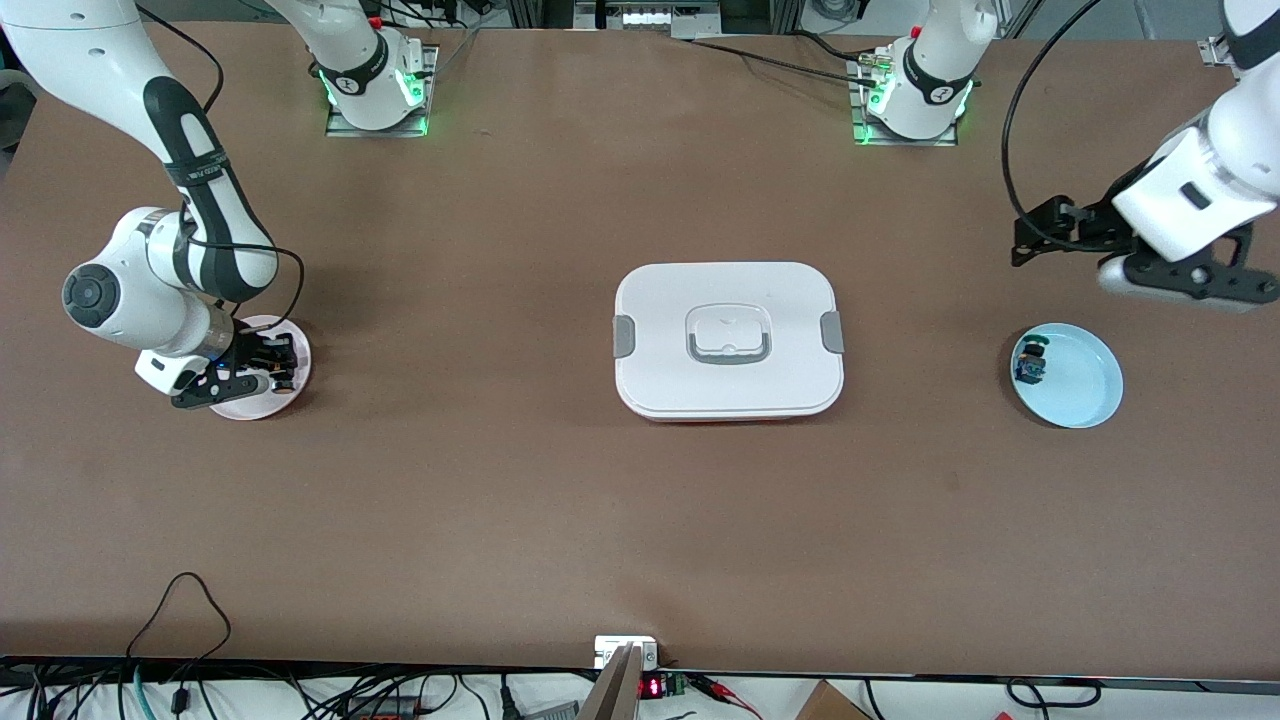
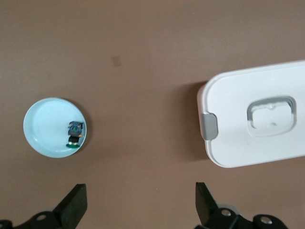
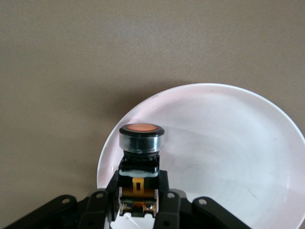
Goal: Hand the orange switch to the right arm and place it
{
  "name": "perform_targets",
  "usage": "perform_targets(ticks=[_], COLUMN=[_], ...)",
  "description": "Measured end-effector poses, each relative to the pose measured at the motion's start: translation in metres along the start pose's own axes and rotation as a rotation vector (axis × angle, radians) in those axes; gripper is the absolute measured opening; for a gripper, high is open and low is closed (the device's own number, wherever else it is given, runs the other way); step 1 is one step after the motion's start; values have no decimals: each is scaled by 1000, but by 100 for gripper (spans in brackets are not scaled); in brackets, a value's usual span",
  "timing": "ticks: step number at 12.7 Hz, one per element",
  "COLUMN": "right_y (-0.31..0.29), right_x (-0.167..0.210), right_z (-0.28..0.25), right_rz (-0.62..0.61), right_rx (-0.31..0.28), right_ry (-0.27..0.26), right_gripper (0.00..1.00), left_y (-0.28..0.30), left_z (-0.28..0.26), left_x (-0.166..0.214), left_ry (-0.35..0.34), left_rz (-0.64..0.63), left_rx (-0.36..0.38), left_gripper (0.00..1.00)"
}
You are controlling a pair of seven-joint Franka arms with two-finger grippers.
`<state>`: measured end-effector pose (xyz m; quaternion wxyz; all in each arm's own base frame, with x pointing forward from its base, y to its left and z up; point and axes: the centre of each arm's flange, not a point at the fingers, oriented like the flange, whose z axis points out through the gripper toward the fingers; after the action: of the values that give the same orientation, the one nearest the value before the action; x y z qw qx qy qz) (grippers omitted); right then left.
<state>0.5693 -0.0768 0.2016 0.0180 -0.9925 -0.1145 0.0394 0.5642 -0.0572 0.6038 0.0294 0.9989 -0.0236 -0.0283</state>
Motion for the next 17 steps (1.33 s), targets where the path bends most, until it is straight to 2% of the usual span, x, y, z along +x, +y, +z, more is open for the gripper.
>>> perform_targets(ticks=[2,3,6,9,10,13,17], right_y=[1,3,6,9,8,-29,-89], right_x=[-1,-1,0,15,22,36,10], right_z=[0,-1,-9,-48,-70,-154,-272], right_rz=[-7,-14,-14,-4,17,77,66], right_rx=[0,0,-2,15,23,24,28], right_ry=[0,1,10,-8,-16,15,44], right_gripper=[33,39,72,100,100,100,100], left_y=[-15,-19,-25,-30,-26,-22,-21], left_z=[3,6,18,24,24,22,20], left_x=[-7,-7,-5,-6,-6,-6,-4], left_ry=[4,1,-10,-16,-15,-11,2], left_rz=[-49,-62,-79,-72,-69,-66,-64], left_rx=[0,0,4,102,109,109,108], left_gripper=[100,100,100,100,100,100,100])
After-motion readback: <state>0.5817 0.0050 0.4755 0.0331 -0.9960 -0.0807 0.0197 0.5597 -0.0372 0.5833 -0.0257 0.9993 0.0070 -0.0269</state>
